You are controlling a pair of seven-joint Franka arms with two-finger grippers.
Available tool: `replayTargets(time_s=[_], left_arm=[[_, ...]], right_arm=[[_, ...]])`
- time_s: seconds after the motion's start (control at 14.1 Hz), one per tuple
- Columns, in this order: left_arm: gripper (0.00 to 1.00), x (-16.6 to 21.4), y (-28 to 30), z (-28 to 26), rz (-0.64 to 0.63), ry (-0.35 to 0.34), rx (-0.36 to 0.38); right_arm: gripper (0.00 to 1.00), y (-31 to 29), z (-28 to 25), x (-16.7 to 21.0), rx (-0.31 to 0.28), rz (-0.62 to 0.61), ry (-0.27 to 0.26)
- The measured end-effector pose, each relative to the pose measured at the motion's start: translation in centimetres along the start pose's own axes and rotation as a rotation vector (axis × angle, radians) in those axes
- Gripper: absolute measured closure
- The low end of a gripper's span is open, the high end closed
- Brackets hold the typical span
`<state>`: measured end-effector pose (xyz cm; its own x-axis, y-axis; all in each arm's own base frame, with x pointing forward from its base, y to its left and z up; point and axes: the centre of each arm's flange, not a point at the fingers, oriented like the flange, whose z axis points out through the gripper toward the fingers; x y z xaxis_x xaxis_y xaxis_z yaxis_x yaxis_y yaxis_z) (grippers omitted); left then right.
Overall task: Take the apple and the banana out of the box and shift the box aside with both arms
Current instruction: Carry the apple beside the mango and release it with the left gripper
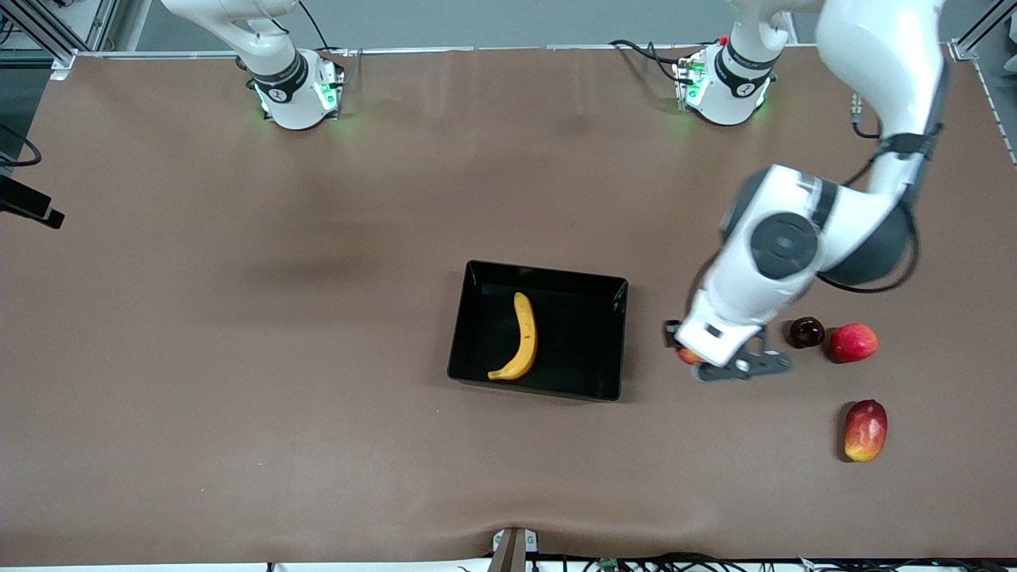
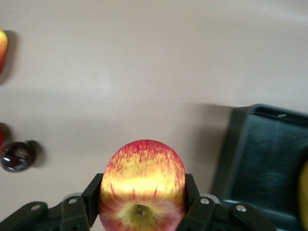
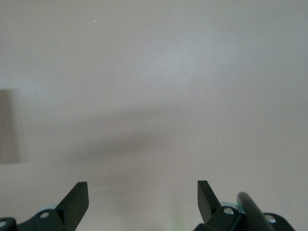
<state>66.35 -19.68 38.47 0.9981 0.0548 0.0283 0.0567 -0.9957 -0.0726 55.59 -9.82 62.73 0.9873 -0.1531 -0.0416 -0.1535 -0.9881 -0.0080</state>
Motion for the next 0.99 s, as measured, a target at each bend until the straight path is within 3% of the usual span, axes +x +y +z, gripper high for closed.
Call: replayTargets(time_s=[0.42, 0.78, 0.99], left_arm=[[0.31, 3.6, -13.2, 9.9, 0.036, -0.097, -0.023], [0.31, 4.0, -14.5, 14.4, 0.031, -0.103, -0.049], [0.31, 4.1, -16.1, 15.8, 0.036, -0.105, -0.001]], right_arm=[[0.00, 0.1, 0.0, 0.0, 0.000, 0.001, 0.001], [0.00, 0.1, 0.0, 0.0, 0.000, 0.001, 0.001], [0.00, 0.1, 0.0, 0.0, 0.000, 0.001, 0.001]])
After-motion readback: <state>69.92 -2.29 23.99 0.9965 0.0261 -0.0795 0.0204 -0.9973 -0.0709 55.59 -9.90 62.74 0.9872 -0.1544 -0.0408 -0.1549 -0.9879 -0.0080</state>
